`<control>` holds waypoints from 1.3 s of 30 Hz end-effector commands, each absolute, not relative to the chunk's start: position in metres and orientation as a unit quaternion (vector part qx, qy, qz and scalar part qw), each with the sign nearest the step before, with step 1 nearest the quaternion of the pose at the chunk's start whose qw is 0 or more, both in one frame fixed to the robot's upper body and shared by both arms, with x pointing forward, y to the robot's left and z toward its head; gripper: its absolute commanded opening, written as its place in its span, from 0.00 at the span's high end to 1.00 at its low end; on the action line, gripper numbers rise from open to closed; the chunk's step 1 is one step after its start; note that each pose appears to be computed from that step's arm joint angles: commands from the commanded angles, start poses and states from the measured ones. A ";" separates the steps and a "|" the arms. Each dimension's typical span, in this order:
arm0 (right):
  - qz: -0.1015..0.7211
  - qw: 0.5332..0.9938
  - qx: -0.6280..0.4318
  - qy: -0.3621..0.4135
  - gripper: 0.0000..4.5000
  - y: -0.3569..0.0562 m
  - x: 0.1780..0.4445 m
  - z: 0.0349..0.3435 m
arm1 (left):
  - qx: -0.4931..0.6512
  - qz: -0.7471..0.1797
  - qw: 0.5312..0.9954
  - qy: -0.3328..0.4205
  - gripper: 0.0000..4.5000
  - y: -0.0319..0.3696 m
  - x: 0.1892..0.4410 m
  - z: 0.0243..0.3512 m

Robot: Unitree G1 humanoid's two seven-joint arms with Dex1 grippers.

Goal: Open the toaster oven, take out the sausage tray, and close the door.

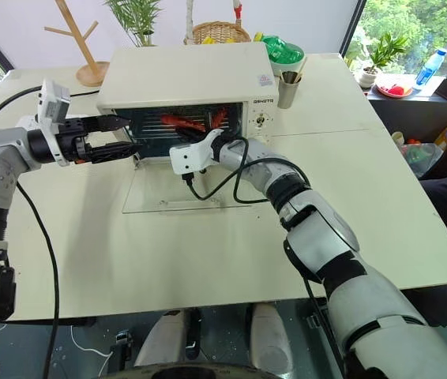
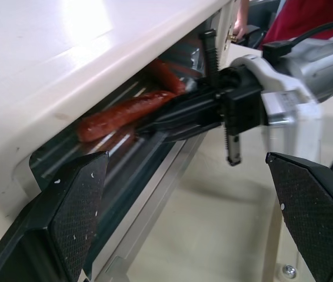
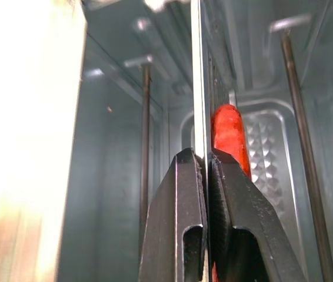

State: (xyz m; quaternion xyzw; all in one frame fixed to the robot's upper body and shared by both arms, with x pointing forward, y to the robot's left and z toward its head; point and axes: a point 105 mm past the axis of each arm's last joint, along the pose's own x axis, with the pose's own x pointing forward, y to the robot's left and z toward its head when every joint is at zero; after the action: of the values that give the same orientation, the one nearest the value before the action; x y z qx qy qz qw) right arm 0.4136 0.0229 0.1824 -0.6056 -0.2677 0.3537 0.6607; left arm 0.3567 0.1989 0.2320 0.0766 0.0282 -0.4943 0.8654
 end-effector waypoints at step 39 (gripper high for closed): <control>0.375 0.678 -0.565 -0.284 0.99 -0.024 0.322 0.187 | 0.103 -0.532 0.840 0.026 0.00 0.187 0.360 0.240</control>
State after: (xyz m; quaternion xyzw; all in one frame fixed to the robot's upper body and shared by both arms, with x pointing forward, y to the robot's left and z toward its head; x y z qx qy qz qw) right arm 0.3255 -0.0170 0.1648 -0.5712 -0.2582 0.3966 0.6707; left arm 0.3605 0.1899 0.2283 0.0844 0.0435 -0.5270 0.8445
